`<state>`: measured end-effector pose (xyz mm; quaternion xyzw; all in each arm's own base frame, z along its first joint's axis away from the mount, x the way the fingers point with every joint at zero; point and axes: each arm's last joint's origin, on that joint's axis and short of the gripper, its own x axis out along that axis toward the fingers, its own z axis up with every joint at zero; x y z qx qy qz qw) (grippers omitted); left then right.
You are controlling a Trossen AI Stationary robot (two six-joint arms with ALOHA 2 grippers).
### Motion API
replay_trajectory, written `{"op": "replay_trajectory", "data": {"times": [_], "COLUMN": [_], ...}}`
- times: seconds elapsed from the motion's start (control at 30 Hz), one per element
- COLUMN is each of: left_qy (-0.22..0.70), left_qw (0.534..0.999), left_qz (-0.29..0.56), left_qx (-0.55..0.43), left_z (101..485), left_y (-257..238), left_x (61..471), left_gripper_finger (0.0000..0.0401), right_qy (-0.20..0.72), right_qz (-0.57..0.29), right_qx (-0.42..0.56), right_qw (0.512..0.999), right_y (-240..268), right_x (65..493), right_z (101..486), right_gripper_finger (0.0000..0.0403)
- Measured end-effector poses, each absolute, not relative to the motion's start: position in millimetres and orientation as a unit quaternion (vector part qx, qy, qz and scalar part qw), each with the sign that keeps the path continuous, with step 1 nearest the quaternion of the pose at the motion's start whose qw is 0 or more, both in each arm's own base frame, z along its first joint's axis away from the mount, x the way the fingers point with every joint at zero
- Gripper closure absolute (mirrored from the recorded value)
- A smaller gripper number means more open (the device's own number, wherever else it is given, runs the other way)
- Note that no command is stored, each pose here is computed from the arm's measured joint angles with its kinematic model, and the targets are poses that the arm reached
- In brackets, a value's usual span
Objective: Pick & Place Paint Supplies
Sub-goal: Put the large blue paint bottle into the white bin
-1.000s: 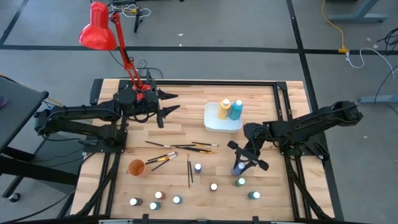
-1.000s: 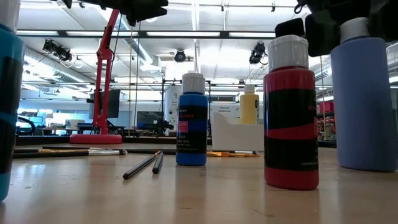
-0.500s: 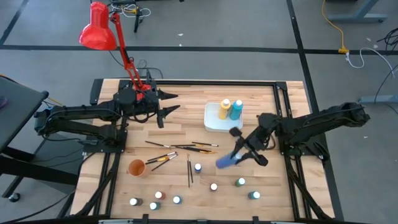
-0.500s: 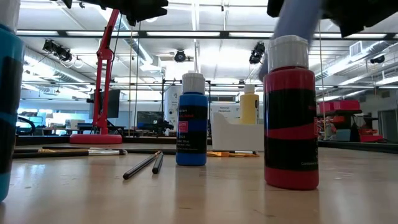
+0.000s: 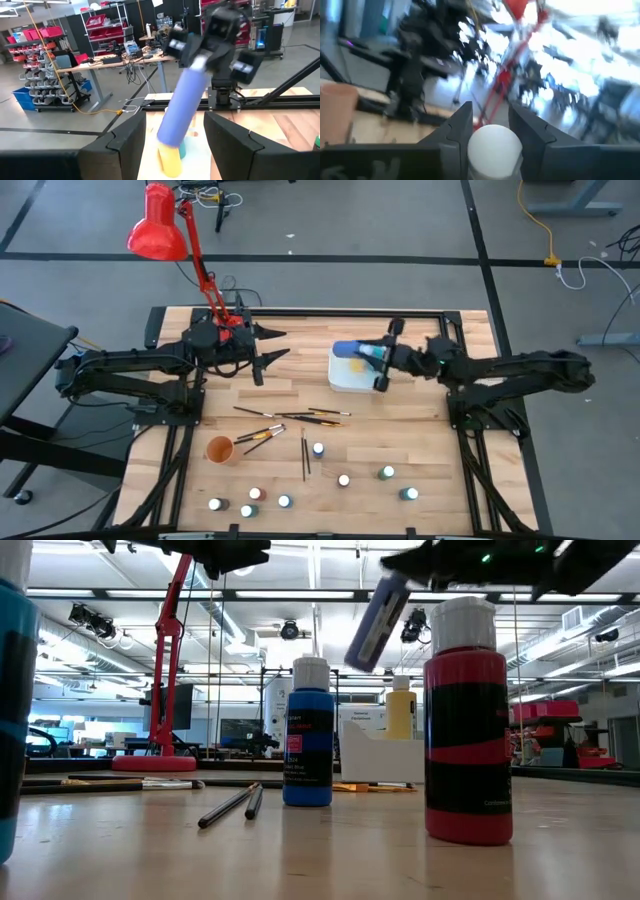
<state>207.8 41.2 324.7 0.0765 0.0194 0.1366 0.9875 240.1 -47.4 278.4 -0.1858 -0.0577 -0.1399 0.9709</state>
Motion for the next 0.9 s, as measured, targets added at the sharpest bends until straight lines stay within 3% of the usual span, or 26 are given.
{"op": "replay_trajectory", "data": {"times": [0.33, 0.6, 0.9], "left_qy": [0.022, 0.022, 0.025], "left_qw": [0.989, 0.989, 0.989], "left_qz": [0.136, 0.136, 0.136], "left_qx": [0.055, 0.054, 0.054], "left_z": [323.7, 323.6, 323.1], "left_y": [41.2, 41.2, 41.1], "left_x": [207.9, 207.9, 207.9], "left_gripper_finger": [0.0193, 0.0193, 0.0193], "right_qy": [0.151, 0.202, 0.217], "right_qz": [-0.184, -0.221, -0.255], "right_qx": [-0.112, -0.092, -0.048], "right_qw": [0.965, 0.95, 0.941], "right_y": [-91.3, -99.8, -106.7], "right_x": [296.3, 314.8, 312.2], "right_z": [266.6, 236.5, 230.5], "right_gripper_finger": [0.0292, 0.0292, 0.029]}}
